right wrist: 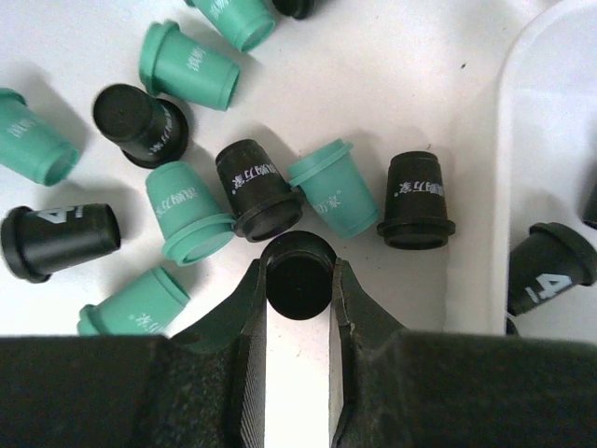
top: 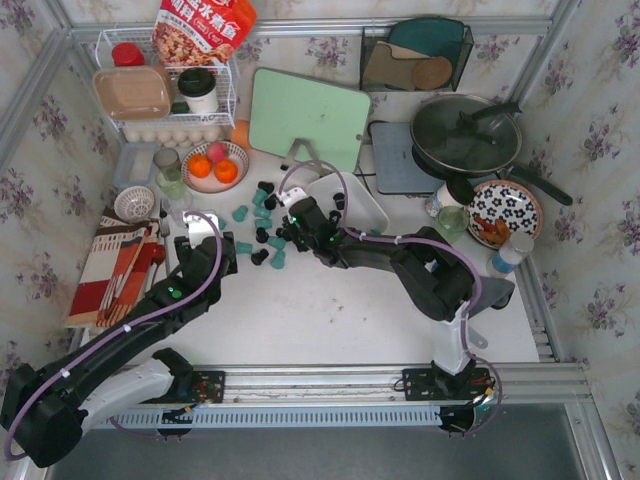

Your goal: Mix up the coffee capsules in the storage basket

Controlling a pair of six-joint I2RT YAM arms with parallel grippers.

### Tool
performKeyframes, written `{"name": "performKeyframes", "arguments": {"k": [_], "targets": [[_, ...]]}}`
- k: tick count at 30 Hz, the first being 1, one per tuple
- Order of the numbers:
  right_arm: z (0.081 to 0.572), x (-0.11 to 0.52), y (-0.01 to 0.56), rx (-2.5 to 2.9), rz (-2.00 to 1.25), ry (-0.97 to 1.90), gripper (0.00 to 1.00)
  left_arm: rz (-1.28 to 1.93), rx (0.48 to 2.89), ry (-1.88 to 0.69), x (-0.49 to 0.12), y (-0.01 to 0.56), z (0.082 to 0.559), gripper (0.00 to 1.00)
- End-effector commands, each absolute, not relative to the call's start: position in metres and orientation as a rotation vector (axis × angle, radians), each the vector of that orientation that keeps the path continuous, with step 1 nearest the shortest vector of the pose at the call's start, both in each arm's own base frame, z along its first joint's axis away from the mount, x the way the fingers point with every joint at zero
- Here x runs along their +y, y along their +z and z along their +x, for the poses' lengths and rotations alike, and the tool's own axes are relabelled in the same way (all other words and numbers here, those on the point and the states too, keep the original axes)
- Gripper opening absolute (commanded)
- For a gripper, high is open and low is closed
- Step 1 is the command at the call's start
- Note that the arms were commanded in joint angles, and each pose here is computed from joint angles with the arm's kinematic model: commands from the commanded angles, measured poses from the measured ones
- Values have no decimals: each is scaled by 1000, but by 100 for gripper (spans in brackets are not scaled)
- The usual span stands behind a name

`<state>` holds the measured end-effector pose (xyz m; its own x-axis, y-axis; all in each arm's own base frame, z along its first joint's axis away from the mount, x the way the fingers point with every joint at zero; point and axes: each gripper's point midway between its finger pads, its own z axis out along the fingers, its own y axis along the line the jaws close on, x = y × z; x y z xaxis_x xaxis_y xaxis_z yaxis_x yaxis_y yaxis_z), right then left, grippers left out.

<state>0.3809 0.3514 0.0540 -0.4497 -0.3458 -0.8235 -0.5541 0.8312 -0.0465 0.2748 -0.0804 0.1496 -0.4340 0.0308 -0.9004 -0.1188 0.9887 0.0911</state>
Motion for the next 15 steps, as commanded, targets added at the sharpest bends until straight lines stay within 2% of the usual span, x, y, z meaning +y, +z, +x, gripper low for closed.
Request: {"name": "performKeyframes", "arguments": {"k": [1, 6, 10, 15], "targets": [[378, 354, 82, 2043, -646, 335, 16, -69, 2008, 159, -82, 153, 276, 73], [378, 334, 128, 1947, -581, 293, 16, -66, 2009, 157, -83, 153, 276, 73], [383, 293, 161, 1839, -481, 141, 18, -67, 2010, 152, -83, 153, 277, 73], [391, 227, 155, 1845, -315, -38, 21, -61, 2016, 143, -86, 152, 277, 73]]}}
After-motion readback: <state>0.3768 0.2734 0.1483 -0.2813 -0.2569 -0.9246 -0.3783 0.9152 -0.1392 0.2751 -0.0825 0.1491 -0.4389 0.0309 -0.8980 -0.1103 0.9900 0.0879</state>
